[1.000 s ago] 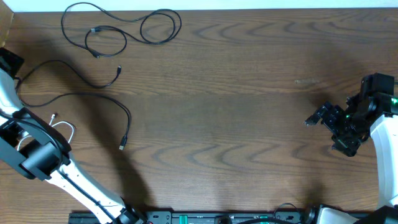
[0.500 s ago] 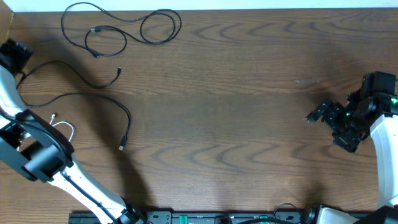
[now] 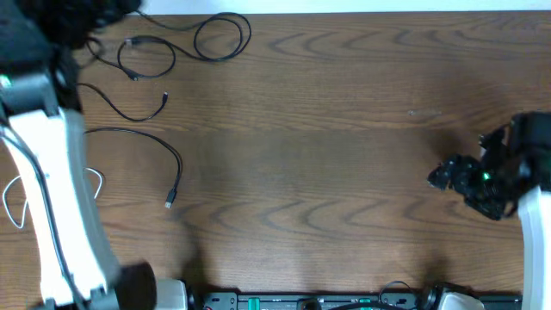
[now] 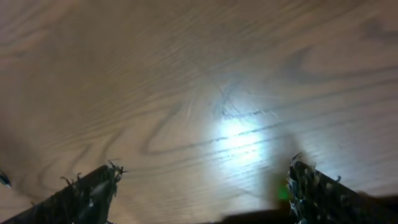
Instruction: Untangle cables
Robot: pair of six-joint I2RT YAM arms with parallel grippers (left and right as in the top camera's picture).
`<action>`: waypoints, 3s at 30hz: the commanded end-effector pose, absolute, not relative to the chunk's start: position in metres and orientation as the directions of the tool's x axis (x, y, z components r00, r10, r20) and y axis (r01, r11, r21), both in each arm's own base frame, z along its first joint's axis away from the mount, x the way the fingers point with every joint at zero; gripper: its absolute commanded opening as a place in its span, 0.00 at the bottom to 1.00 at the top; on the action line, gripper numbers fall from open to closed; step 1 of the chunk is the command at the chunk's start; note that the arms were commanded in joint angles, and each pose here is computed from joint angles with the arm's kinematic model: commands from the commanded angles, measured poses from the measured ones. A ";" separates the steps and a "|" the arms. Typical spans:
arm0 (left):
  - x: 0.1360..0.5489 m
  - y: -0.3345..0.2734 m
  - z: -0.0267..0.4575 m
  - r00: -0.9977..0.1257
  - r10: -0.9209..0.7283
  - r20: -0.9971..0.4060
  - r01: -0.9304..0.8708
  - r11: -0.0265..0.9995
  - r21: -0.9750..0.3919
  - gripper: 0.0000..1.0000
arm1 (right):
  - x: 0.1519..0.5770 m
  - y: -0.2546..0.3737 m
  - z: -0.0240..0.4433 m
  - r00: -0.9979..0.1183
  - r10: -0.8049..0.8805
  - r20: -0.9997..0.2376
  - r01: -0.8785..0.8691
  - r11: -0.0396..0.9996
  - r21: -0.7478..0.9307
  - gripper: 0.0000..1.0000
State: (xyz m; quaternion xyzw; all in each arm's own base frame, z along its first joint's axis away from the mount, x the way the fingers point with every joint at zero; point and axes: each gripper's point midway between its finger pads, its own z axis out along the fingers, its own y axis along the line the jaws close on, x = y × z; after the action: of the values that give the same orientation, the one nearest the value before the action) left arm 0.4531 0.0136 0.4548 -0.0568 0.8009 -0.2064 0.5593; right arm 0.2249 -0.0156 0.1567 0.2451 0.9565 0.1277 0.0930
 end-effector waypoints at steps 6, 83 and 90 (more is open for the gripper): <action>0.389 -0.062 0.467 -0.440 -0.202 -0.875 0.258 0.905 -0.339 0.96 | 0.162 0.008 0.236 -0.783 0.335 -0.524 0.195 0.933 0.304 0.92; 0.364 -0.063 0.422 -0.620 -0.204 -0.758 0.178 0.904 -0.389 0.97 | 0.233 0.007 0.209 -0.018 -0.075 -0.997 -0.058 0.996 -0.074 0.99; 0.364 -0.063 0.422 -0.620 -0.204 -0.758 0.178 0.904 -0.389 0.97 | 0.243 0.012 0.178 -0.032 -0.076 -0.997 -0.080 0.994 -0.073 0.99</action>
State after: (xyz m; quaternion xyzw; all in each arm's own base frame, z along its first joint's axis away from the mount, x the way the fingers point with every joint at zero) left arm 0.3631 -0.0633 0.4223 -0.0105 0.8723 -0.2235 0.4348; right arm 0.2407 0.0117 0.1886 -0.0511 0.7156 0.0054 0.6966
